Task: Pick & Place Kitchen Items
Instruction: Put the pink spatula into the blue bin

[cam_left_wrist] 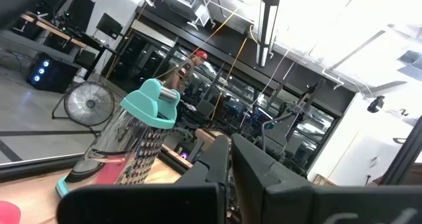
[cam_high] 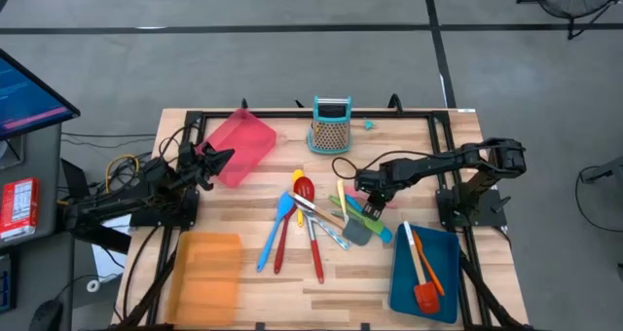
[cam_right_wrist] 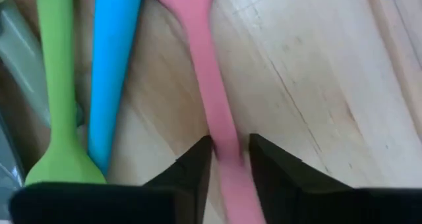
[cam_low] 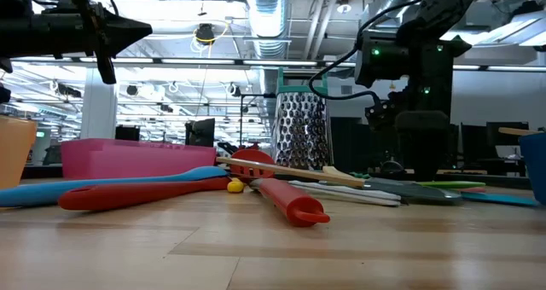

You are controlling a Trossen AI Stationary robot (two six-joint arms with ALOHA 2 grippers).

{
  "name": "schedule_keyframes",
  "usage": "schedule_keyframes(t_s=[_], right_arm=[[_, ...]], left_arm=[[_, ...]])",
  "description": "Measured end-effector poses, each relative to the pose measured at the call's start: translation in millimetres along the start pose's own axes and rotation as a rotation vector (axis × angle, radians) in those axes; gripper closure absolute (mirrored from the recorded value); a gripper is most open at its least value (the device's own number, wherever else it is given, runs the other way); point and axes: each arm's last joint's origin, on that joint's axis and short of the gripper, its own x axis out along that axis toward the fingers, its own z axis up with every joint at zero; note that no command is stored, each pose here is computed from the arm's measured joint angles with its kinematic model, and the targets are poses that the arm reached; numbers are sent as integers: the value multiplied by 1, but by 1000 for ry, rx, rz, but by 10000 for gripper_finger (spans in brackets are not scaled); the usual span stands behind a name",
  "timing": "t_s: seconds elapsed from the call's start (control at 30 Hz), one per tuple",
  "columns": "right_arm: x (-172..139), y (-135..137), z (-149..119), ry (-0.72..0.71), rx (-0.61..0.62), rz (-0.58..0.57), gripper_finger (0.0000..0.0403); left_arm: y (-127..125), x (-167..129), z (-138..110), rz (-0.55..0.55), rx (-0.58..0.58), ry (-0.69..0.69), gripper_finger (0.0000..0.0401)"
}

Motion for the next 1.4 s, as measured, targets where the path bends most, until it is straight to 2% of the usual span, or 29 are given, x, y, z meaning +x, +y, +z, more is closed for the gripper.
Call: schedule_keyframes(t_s=[0.17,0.3,0.73,1.4], right_arm=[[0,-3,1,5,13,5,349],[-1,-5,4,3,24,6,359],[-35,-16,12,-135,135,56,359],[-107,-21,-12,-404,243,239,357]], left_arm=[[0,0,0,-1,0,-2,399],[0,0,0,-2,0,-3,399],[0,0,0,-3,-1,-4,399],[0,0,0,-3,-1,-4,399]])
